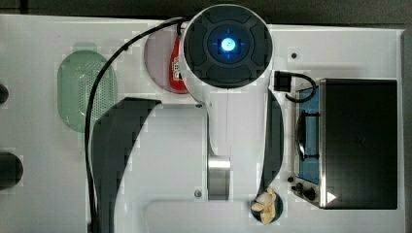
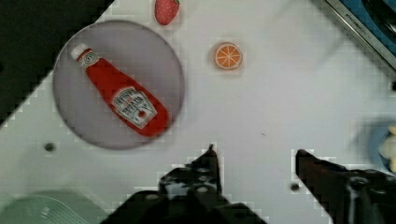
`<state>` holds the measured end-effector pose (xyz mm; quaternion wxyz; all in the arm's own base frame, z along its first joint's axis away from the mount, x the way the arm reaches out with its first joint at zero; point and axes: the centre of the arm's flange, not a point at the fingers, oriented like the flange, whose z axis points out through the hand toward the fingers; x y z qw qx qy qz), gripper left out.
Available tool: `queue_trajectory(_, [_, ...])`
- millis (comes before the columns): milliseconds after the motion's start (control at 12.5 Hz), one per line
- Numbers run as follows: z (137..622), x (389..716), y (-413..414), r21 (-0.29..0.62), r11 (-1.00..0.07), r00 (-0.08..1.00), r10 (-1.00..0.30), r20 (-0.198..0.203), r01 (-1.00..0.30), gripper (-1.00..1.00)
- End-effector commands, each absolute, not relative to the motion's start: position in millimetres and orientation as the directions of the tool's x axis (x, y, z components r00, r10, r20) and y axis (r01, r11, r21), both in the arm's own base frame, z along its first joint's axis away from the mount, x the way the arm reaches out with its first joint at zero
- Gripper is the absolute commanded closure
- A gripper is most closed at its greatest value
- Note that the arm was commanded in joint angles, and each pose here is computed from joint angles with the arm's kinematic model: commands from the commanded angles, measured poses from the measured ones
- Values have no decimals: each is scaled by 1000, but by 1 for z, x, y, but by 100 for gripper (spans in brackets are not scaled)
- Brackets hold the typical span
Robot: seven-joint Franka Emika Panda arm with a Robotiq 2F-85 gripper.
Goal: Flap open oven.
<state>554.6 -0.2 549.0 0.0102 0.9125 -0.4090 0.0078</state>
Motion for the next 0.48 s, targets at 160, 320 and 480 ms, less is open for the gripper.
queue_trajectory(160, [602, 431, -23, -4, -591, 591, -806, -2, -806, -81])
queue_trajectory(320, [602, 431, -23, -4, -591, 591, -806, -2, -806, -100])
queue_trajectory(480, [602, 431, -23, -4, -591, 591, -806, -2, -806, -100])
